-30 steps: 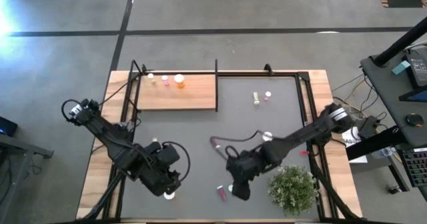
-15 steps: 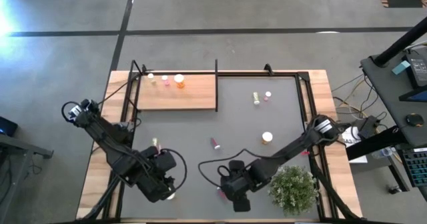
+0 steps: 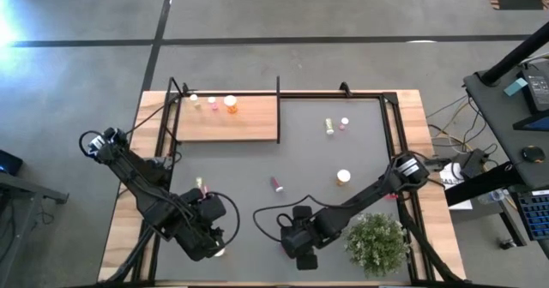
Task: Pick and place medicine bottles onto shelf by color
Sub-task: Put the right blue pill bottle on the shelf
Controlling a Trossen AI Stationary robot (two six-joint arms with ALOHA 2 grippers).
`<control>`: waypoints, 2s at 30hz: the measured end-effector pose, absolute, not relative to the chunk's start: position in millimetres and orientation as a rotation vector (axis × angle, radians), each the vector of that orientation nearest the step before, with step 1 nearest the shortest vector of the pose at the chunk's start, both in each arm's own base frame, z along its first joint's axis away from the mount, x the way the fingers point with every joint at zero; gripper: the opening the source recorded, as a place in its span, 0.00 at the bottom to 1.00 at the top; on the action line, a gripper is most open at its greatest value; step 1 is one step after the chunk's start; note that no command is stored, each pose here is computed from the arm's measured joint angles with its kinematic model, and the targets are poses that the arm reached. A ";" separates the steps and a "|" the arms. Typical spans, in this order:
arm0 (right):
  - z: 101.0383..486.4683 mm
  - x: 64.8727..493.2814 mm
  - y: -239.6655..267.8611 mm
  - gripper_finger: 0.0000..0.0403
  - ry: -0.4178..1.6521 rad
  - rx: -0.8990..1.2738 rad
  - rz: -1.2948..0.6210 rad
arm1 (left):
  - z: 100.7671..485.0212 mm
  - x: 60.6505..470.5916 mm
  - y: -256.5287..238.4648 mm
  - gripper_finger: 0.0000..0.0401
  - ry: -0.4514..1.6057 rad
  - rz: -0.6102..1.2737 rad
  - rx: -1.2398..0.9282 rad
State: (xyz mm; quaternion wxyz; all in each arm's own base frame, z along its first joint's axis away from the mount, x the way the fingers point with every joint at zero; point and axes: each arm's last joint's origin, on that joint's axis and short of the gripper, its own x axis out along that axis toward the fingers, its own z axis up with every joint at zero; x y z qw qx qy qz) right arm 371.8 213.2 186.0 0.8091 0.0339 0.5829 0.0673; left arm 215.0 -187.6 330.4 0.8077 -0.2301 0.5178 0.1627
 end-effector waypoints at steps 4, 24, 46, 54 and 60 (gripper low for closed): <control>177.4 373.0 214.6 0.56 1.264 0.065 0.138 | 329.9 214.9 -187.6 0.59 1.108 0.349 -0.491; 192.2 371.0 213.3 0.32 1.233 0.077 0.147 | 323.1 213.5 -187.9 0.59 1.156 0.344 -0.491; 247.5 419.9 138.6 0.29 1.107 0.110 0.015 | 344.7 198.7 -175.0 0.59 1.125 0.282 -0.557; 281.0 447.3 49.7 0.29 0.981 0.251 -0.158 | 355.2 190.1 -166.3 0.59 1.089 0.267 -0.577; 302.9 453.0 -7.2 0.29 0.904 0.245 -0.220 | 363.8 181.2 -146.0 0.59 1.026 0.367 -0.575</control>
